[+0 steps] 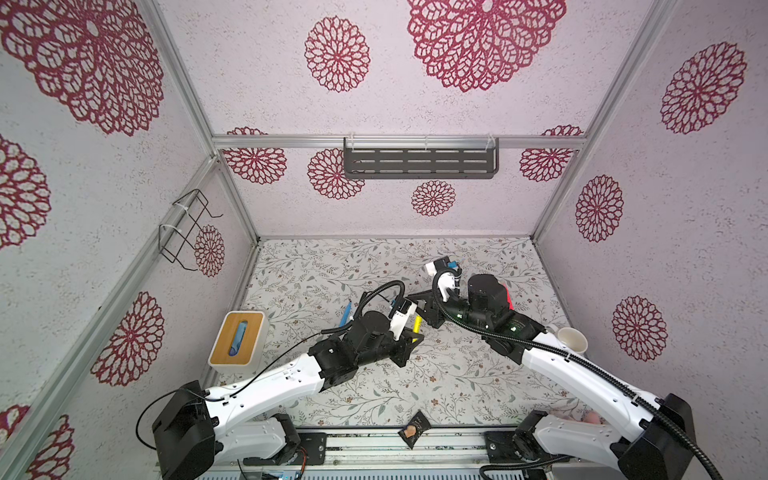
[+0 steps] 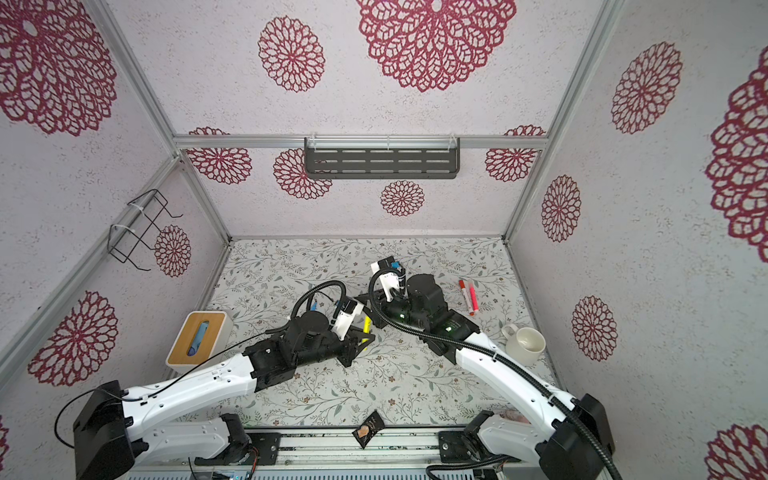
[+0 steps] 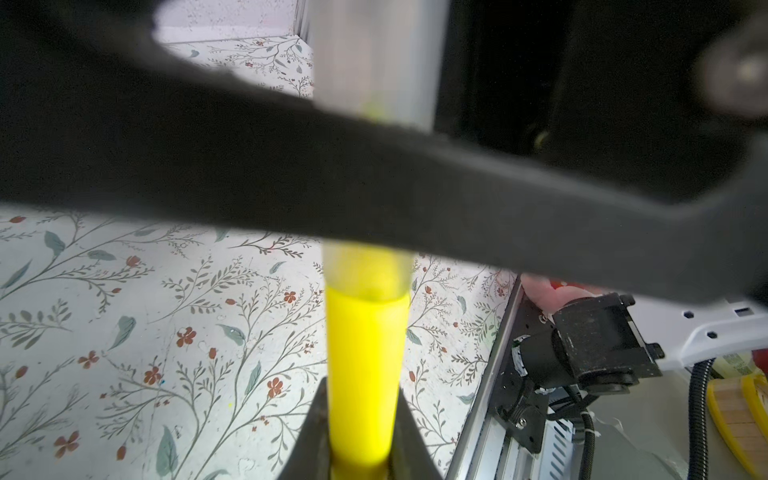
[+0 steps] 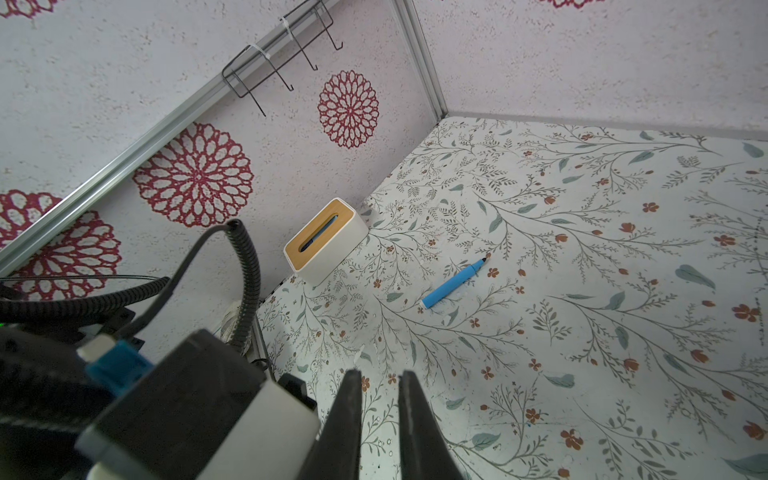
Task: Insert the pens into the pen caps
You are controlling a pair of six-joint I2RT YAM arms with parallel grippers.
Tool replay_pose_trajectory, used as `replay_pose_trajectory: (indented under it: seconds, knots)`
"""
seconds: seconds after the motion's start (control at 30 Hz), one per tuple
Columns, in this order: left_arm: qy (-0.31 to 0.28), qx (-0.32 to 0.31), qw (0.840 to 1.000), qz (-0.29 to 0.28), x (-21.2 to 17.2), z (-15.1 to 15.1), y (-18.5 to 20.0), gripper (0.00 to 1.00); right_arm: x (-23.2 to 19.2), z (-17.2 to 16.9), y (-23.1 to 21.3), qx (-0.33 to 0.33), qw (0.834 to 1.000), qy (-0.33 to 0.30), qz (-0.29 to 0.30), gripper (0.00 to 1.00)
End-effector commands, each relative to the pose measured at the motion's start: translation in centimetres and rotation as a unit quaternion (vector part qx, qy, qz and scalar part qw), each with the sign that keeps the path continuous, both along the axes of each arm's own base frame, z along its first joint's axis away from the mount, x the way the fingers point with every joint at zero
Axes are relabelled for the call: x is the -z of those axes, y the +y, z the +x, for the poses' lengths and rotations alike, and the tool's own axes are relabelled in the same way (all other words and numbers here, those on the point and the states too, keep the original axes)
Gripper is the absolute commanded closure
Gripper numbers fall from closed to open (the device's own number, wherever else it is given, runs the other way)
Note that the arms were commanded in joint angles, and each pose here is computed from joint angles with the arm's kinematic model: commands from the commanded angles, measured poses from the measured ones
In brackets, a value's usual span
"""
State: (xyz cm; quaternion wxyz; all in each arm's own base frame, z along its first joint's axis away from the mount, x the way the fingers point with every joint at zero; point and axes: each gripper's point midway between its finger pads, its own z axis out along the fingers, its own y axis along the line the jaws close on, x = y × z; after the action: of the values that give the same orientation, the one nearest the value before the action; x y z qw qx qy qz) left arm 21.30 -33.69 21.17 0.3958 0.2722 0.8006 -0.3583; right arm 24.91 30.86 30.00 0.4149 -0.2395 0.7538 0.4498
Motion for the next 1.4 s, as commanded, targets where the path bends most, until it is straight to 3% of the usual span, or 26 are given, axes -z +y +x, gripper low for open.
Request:
replay_pose_trajectory:
  seconds: [0.0,0.47,0.97,1.37]
  knots:
    - [-0.033,0.006,0.999,-0.028,-2.8,-0.1,-0.6,1.00,-0.9,-1.3,1.1,-0.029,0.999,-0.014,-0.001,1.00]
    - [-0.009,-0.016,0.995,-0.095,-4.4,1.4,1.1,1.00,5.0,-2.4,2.1,-0.004,0.999,0.018,-0.047,1.00]
    - [-0.014,-0.057,0.990,-0.127,-5.1,3.3,3.5,1.00,10.9,-4.3,2.6,0.001,0.996,0.071,-0.056,1.00]
    - [-0.028,-0.122,0.983,-0.133,-6.2,6.6,7.0,1.00,14.9,-6.7,4.8,-0.021,0.990,0.107,-0.086,1.00]
